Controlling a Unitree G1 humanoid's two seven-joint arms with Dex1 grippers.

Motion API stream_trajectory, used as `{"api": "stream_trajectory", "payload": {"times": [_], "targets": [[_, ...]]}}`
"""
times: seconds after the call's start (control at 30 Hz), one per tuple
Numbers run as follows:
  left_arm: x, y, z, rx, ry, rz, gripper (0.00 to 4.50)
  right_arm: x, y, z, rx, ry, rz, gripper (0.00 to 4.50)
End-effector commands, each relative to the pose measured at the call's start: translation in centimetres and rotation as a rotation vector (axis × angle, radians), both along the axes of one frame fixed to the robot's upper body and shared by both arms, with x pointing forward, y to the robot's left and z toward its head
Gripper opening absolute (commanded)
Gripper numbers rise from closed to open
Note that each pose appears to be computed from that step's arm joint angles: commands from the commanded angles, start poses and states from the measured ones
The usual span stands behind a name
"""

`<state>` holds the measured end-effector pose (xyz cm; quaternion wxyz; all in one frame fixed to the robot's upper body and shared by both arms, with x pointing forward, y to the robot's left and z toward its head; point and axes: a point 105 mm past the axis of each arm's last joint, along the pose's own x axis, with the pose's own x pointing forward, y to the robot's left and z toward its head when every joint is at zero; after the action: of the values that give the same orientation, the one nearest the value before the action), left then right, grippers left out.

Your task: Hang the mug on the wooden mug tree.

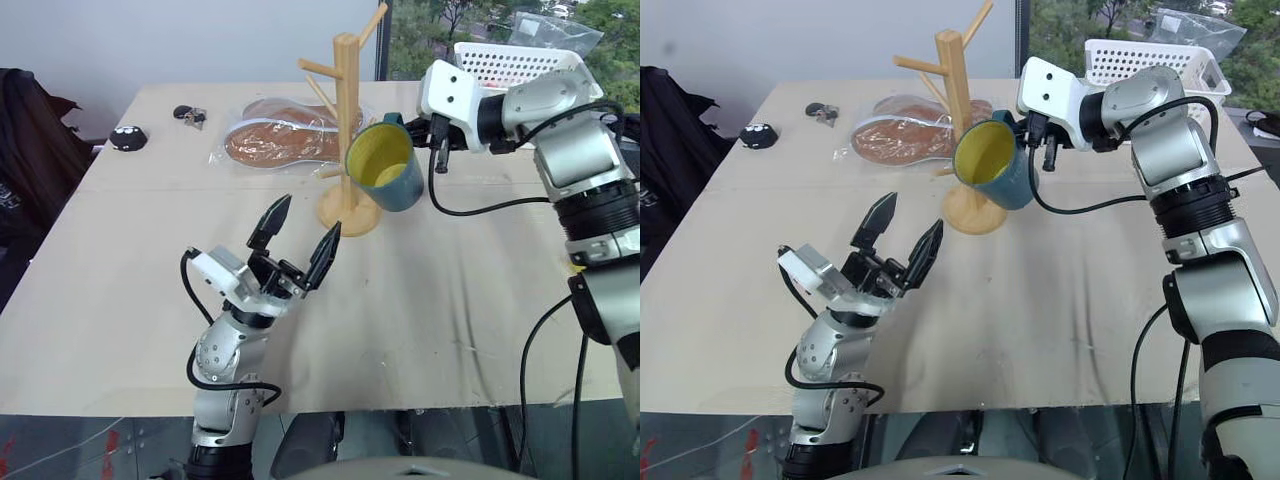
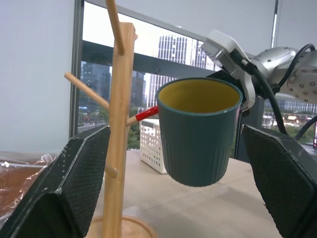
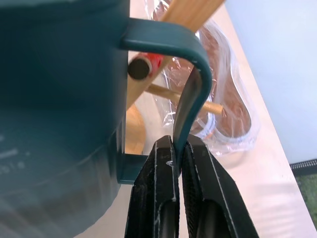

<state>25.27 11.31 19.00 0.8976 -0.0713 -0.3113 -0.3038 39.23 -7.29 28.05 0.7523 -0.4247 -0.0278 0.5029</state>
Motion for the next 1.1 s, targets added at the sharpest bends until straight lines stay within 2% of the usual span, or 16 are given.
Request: {"api": "stream_trajectory", "payload": {"times": [0.03,0.1,0.2,0.47,0.6,0.7,0.87,0.97,1.03,1.1], "targets": [[-0.1,0.0,0.7,-0.011,-0.038,0.003,4.39,-0.6,1.0,2.5,-0.001,-0.086,0.043,0.07],[0.0,0.0,0.7,-0.011,-0.040,0.004,4.39,-0.4,1.1,2.7,0.000,-0.097,0.040,0.07],[0.1,0.0,0.7,-0.009,-0.039,0.002,4.39,0.0,1.0,3.0,0.010,-0.118,0.018,0.87],[0.6,-0.3,-0.5,0.015,0.076,-0.024,4.39,0.3,-1.4,4.8,0.159,-0.121,-0.090,4.41],[0.9,-0.1,-1.8,0.068,0.169,-0.021,4.39,-0.6,-3.3,4.9,0.270,-0.052,-0.142,4.47],[1.2,0.1,-3.5,0.158,0.268,-0.005,4.39,-2.7,-5.0,2.2,0.375,0.087,-0.137,4.47],[0.4,0.5,-6.0,0.287,0.406,-0.019,4.39,-6.8,-7.1,-4.8,0.534,0.196,-0.145,4.47],[-0.1,0.7,-7.3,0.353,0.461,-0.042,4.39,-8.9,-8.7,-10.4,0.626,0.329,-0.266,4.47],[-0.2,0.7,-8.0,0.375,0.493,-0.052,4.39,-10.3,-10.3,-15.0,0.617,0.368,-0.379,4.47],[-0.2,0.9,-8.4,0.386,0.519,-0.050,4.39,-11.4,-11.0,-17.2,0.618,0.382,-0.423,4.47]]}}
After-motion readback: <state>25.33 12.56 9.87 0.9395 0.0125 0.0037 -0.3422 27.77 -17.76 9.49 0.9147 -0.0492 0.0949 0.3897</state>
